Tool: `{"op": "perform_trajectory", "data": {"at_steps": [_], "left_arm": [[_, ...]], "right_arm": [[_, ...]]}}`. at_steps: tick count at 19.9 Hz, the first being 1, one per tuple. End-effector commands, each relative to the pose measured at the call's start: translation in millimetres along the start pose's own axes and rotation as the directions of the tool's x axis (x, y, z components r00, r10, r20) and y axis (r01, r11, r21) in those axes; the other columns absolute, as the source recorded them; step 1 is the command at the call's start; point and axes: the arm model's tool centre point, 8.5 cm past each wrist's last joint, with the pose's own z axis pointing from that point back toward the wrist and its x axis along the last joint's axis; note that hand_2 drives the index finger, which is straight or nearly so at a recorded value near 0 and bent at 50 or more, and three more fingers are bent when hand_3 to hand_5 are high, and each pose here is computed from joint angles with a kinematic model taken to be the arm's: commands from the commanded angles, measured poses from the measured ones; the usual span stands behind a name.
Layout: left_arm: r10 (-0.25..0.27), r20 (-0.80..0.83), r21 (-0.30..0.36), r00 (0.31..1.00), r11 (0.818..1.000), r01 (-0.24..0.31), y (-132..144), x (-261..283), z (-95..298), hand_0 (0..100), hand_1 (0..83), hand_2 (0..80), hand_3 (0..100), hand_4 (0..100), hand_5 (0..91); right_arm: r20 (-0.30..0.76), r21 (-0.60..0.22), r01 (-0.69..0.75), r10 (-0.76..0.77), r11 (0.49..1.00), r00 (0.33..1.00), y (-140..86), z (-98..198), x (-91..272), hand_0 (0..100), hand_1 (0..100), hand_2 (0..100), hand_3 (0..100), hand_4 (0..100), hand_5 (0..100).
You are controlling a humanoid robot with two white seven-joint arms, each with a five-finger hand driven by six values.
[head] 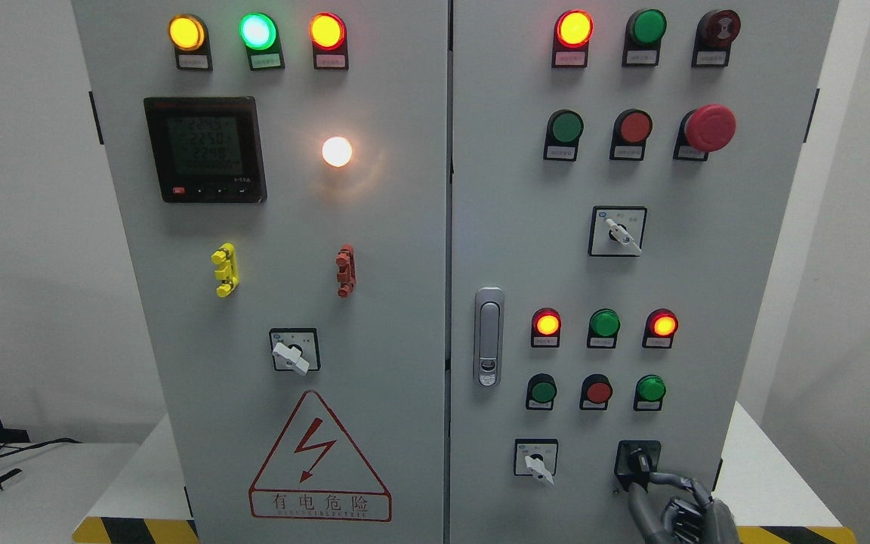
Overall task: Trip black knob to open circuit
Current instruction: 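Close the right hand fingers around the black rotary knob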
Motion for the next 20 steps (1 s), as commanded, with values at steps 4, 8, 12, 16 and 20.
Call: {"op": "perform_trajectory", "data": {"at_steps": [4,8,12,16,20], "left_arm": [[-0.030,0.001,-0.007,1.000,1.000,0.030,-1.3,0.1,0.0,12,38.9,0.0,0,0,0.0],[-0.030,0.001,-0.005,1.000,1.000,0.030,-0.3,0.2,0.0,12,38.9,0.0,0,0,0.0],[-0.030,0.001,-0.005,1.000,1.000,0.030,-0.3,0.2,0.0,12,38.9,0.0,0,0,0.0],[-0.030,0.001,-0.005,1.000,1.000,0.030,-0.3,0.2,0.0,12,38.9,0.0,0,0,0.0],[-0.030,0.001,-0.005,1.000,1.000,0.030,-0.3,0.2,0.0,12,38.9,0.0,0,0,0.0]], "right_arm": [[-0.001,-0.009,0.003,-0.003,1.000,1.000,-3.3,0.6,-0.5,32,73,42,100,100,94],[0.002,-0.005,0.005,-0.005,1.000,1.000,-1.4,1.1,0.7,32,73,42,100,100,94],[0.012,-0.002,0.007,-0.007,1.000,1.000,-0.6,1.6,3.9,32,73,43,100,100,94],[0.010,-0.002,0.006,-0.006,1.000,1.000,-0.7,2.0,3.3,32,73,43,100,100,94],[0.009,0.005,0.006,-0.006,1.000,1.000,1.2,5.0,2.9,32,73,43,100,100,94]]}}
